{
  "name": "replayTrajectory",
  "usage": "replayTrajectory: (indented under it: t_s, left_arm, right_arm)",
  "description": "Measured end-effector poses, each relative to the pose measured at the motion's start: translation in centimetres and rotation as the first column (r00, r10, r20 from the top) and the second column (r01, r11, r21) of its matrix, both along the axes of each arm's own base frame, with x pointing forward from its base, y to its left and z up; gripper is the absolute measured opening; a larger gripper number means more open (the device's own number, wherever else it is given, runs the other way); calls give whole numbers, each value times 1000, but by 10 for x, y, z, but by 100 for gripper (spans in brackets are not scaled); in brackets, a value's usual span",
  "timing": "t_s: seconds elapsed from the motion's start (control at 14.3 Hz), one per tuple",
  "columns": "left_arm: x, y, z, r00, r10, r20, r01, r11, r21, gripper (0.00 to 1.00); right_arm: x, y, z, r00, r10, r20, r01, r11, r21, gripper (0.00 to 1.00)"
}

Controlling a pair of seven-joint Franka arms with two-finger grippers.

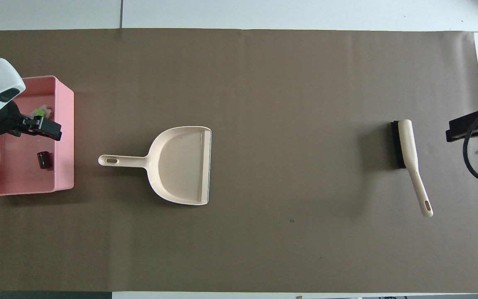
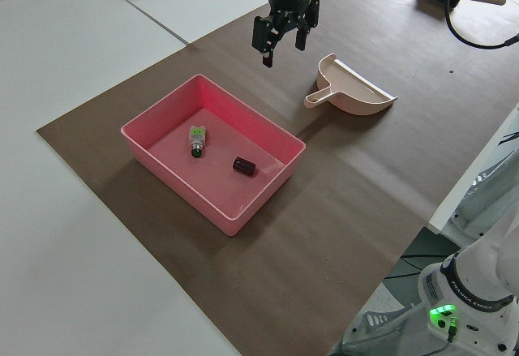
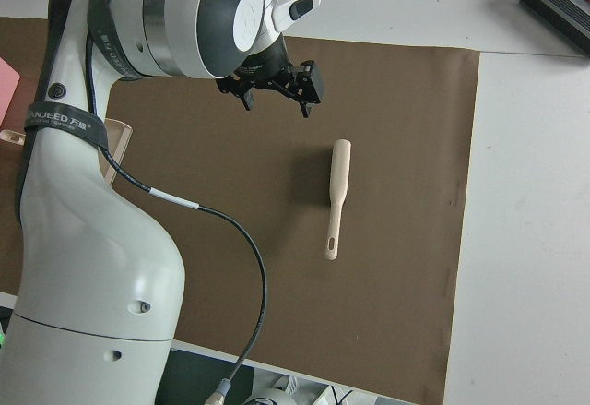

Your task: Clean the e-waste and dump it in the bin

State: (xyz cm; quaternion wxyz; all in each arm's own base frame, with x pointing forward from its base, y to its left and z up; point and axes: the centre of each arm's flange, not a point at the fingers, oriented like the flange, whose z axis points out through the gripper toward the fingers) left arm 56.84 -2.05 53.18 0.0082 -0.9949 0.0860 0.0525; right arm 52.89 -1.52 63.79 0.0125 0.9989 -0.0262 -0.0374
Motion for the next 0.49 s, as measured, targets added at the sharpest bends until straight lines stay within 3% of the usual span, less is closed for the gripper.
replayTrajectory:
  t_s: [0.49]
  left_arm:
    - [-20, 21, 48, 993, 115, -10, -115, 993, 8, 98]
  right_arm:
    - [0, 0, 0, 1000, 0, 0, 0, 1000, 0, 100]
